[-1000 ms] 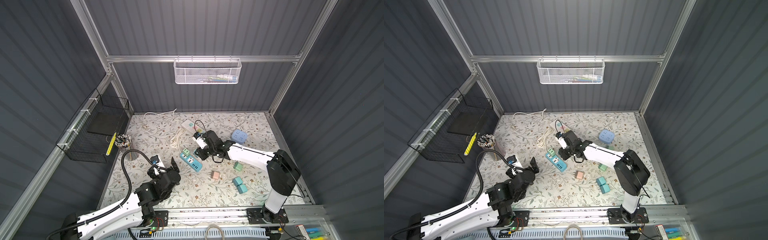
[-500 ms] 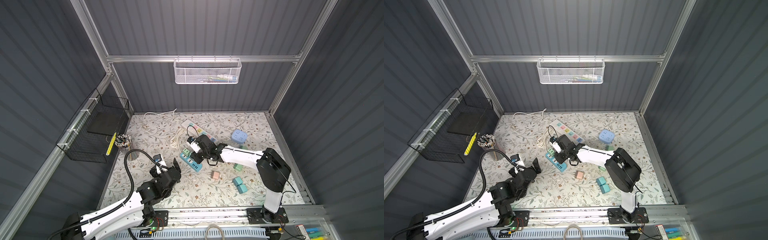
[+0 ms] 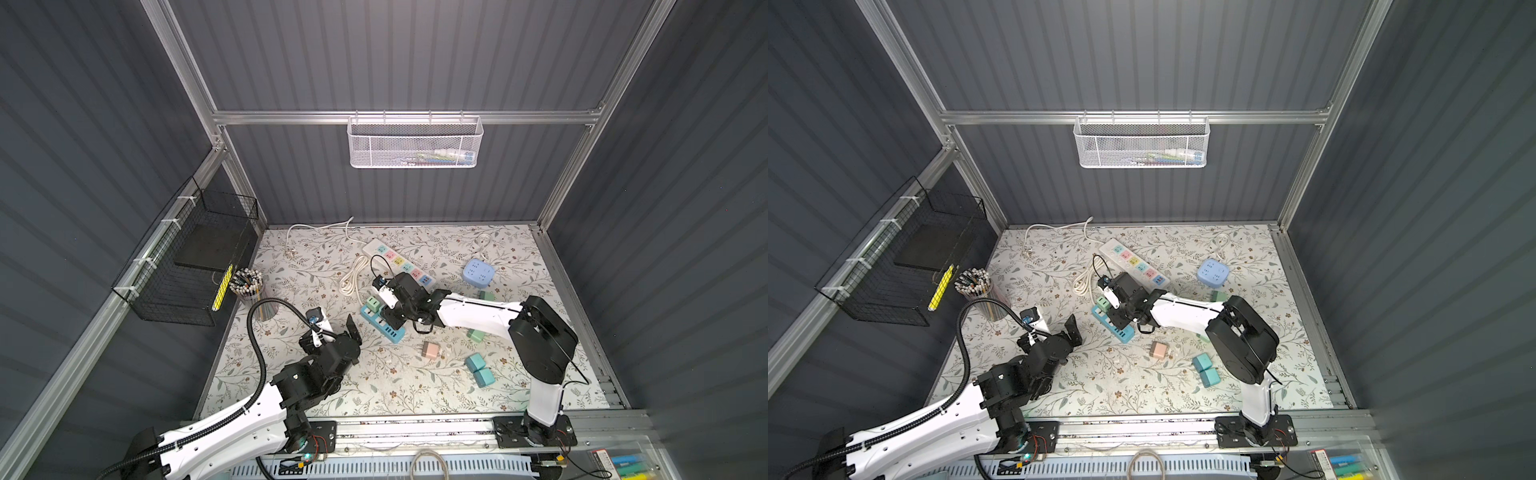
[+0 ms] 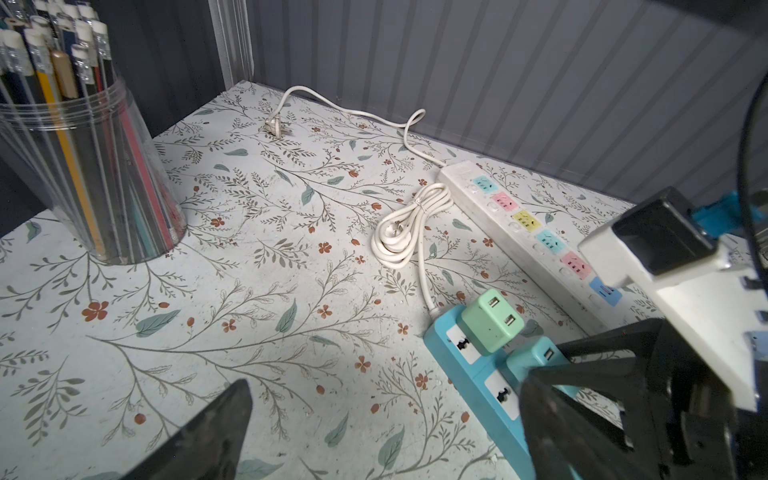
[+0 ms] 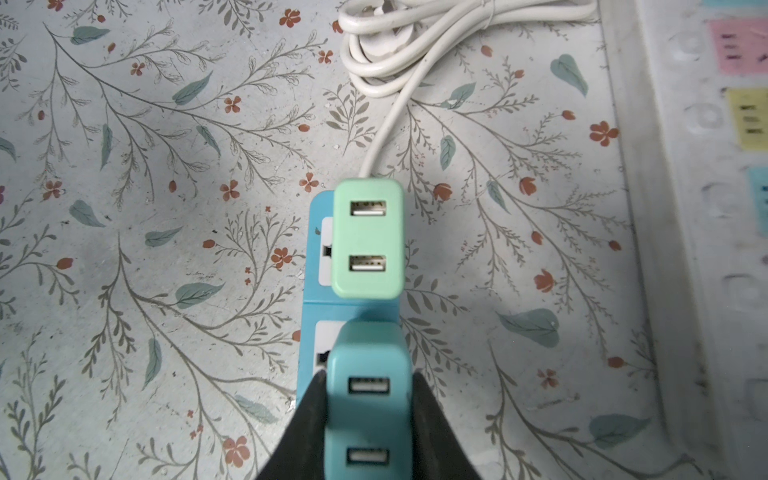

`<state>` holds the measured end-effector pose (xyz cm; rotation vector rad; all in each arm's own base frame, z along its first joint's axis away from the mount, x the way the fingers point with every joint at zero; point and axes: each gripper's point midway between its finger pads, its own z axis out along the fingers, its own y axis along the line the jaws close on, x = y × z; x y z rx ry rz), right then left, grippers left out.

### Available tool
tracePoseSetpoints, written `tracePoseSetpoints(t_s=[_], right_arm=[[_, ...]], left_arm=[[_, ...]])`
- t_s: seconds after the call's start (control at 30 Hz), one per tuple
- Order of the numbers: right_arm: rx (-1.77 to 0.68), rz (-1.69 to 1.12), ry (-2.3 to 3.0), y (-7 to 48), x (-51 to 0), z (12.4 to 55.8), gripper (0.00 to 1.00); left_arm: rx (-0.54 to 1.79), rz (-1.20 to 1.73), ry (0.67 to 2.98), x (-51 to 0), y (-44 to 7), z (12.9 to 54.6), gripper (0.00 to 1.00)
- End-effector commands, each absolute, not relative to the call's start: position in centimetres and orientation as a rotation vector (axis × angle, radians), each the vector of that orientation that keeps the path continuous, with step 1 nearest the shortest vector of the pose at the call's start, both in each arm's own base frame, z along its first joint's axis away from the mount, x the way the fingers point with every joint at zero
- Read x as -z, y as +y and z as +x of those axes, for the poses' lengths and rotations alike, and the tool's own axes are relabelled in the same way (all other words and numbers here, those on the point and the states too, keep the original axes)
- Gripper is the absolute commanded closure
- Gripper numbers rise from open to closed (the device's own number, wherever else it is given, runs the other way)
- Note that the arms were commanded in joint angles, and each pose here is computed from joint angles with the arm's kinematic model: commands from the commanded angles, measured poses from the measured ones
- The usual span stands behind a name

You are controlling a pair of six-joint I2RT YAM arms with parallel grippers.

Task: Insert the plug
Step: 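Lower the teal charger with the right gripper onto the socket beside the mint charger, then press the teal charger into the socket and open the right gripper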

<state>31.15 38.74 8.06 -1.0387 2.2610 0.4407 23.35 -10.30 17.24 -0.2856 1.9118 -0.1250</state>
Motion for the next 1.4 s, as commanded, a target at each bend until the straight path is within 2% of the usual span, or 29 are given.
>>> tracePoseSetpoints(t_s=[0.0,0.43,0.6,0.83,1.07,1.1,1.27,1.37], right_arm=[[-0.330,-1.102,2.348,37.5,-5.0,30.4,0.81],[-0.236,-1.117,2.460,36.0,-1.1,29.3,0.81],[-0.296,-1.080,2.435,38.7,-2.6,30.2,0.80],[-0.304,-1.048,2.415,42.4,-3.3,32.0,0.79],[-0.370,-1.040,2.390,43.2,-5.8,31.8,0.64],[-0.391,-1.034,2.380,43.3,-6.6,31.7,0.59],[-0.471,-0.991,2.298,43.3,-12.0,31.4,0.48],[-0.488,-0.965,2.275,42.2,-13.7,31.1,0.46]], left_arm=[[0.121,-0.286,1.896,-17.6,-10.0,23.5,0.00],[0.114,-0.291,1.891,-17.5,-9.7,23.4,0.00],[0.114,-0.309,1.869,-18.6,-9.5,23.6,0.00],[0.053,-0.350,1.820,-23.9,-7.6,23.7,0.00],[0.084,-0.333,1.743,-29.9,-7.4,23.8,0.00],[0.093,-0.326,1.738,-30.3,-7.5,23.9,0.00],[0.114,-0.294,1.748,-31.1,-8.6,24.3,0.00],[0.133,-0.289,1.749,-31.0,-9.1,24.4,0.00]])
